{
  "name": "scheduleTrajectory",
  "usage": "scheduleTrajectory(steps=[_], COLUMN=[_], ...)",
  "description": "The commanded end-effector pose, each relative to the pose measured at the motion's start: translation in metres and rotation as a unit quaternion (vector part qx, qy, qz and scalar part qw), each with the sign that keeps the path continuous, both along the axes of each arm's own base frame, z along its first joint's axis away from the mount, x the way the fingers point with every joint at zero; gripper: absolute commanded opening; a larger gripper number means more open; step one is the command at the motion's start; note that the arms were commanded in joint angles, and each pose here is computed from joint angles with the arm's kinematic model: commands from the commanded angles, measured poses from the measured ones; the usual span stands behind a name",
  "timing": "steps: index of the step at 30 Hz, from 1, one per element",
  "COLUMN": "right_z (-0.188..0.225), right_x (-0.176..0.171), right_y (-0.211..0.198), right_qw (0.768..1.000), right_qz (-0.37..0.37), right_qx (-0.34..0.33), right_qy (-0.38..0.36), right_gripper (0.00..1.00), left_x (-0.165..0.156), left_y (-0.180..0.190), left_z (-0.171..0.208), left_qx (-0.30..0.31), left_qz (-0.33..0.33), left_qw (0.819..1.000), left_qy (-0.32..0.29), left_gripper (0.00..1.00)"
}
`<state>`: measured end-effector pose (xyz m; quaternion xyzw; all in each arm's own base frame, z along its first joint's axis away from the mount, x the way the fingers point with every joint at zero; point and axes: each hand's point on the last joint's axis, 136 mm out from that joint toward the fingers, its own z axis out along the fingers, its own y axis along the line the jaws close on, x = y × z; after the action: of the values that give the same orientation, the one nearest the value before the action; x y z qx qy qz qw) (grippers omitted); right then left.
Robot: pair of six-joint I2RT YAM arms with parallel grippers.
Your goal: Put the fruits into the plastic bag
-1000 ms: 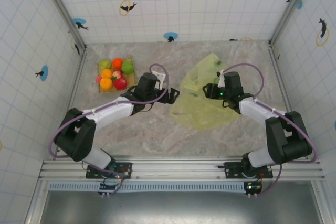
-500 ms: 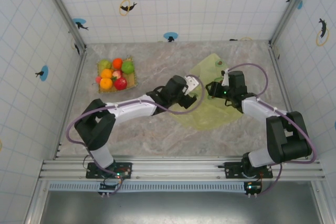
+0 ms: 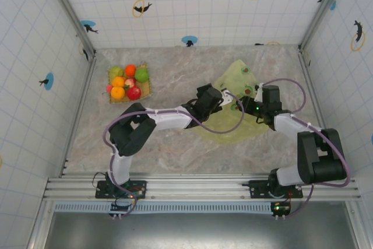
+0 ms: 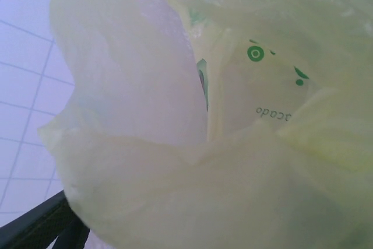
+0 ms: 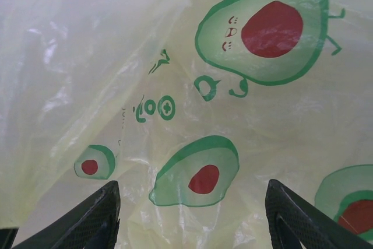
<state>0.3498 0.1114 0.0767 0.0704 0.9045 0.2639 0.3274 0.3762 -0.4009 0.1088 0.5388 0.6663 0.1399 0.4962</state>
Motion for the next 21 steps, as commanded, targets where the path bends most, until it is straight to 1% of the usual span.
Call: scheduleTrajectory(steps=[1, 4, 7, 8, 10, 15, 18, 21], right_z=[0.007, 0.008, 0.010, 0.010, 0.012, 0.022, 0.028, 0.036], right_x=[-0.001, 0.000, -0.001, -0.001, -0.002, -0.008, -0.015, -0.024], right_y=[-0.001, -0.003, -0.006, -0.007, -0.008, 0.001, 0.012, 0.030], right_qw=[1.000, 1.000, 1.000, 1.000, 1.000, 0.999, 0.997, 0.994], right_qz=[0.000, -0.002, -0.001, -0.001, 0.003, 0.028, 0.050, 0.088], right_qx=[0.012, 0.012, 0.002, -0.004, -0.011, 0.000, 0.012, 0.024], right_qy=[-0.013, -0.015, -0.019, -0.021, -0.025, -0.046, -0.056, -0.067], right_gripper=[0.67, 0.67, 0.66, 0.66, 0.66, 0.66, 0.66, 0.66], left_x=[0.010, 0.008, 0.004, 0.002, 0.001, -0.006, -0.014, -0.019], left_y=[-0.013, -0.018, -0.020, -0.020, -0.017, -0.003, 0.008, 0.018], left_z=[0.023, 0.030, 0.034, 0.035, 0.037, 0.050, 0.059, 0.069], left_qx=[-0.019, -0.057, -0.105, -0.120, -0.144, -0.215, -0.266, -0.318], left_qz=[0.000, 0.001, 0.008, 0.013, 0.031, 0.087, 0.119, 0.146], left_qw=[0.999, 0.998, 0.994, 0.993, 0.989, 0.970, 0.950, 0.924], left_qy=[-0.047, -0.031, 0.002, 0.013, 0.028, 0.076, 0.111, 0.151], left_gripper=[0.70, 0.51, 0.32, 0.24, 0.00, 0.00, 0.00, 0.00])
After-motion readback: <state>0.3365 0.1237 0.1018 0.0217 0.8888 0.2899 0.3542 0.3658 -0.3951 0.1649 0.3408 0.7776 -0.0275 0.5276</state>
